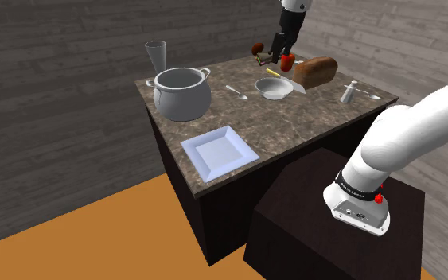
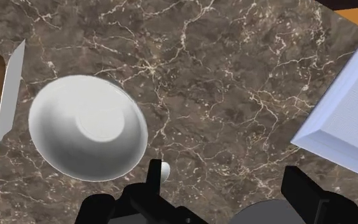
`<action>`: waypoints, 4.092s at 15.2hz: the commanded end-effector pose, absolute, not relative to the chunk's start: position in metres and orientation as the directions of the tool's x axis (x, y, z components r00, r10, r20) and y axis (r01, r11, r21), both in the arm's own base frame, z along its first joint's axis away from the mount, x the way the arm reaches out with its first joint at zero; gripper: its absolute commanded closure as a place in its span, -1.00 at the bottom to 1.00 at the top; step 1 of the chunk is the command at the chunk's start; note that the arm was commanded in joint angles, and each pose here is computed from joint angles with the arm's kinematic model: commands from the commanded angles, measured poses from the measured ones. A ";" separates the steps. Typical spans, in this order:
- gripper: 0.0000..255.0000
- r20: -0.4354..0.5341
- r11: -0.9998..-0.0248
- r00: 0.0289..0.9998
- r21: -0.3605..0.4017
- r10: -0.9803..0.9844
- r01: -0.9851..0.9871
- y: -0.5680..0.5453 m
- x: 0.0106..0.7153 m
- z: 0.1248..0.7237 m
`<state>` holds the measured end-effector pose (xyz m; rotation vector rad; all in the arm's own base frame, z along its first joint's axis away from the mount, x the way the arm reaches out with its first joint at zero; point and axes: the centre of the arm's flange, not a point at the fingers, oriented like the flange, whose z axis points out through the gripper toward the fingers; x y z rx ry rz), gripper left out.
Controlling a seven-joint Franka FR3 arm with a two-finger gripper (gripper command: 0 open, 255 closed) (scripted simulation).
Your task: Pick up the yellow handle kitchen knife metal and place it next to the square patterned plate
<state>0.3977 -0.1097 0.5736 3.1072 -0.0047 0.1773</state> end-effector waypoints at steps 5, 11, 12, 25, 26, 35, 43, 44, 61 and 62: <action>-1.00 0.089 -0.997 0.993 0.021 -0.072 -0.074 -0.175 0.428 0.538; -1.00 0.064 -0.990 0.988 0.013 -0.141 -0.142 -0.241 0.458 0.501; -1.00 0.059 -0.988 0.986 0.012 -0.153 -0.154 -0.252 0.463 0.494; -1.00 0.003 -0.954 0.954 0.003 -0.300 -0.300 -0.398 0.507 0.408; -1.00 -0.002 -0.951 0.951 0.003 -0.311 -0.311 -0.410 0.509 0.402; -1.00 -0.022 -0.933 0.932 0.002 -0.361 -0.361 -0.463 0.517 0.349; -1.00 -0.022 -0.933 0.932 0.002 -0.361 -0.361 -0.463 0.517 0.330; -1.00 -0.022 -0.933 0.932 0.002 -0.361 -0.361 -0.463 0.517 0.330; 1.00 -0.022 -0.933 0.932 0.002 -0.361 -0.361 -0.463 0.517 0.356; 1.00 -0.022 -0.933 0.932 0.002 -0.361 -0.361 -0.463 0.517 0.361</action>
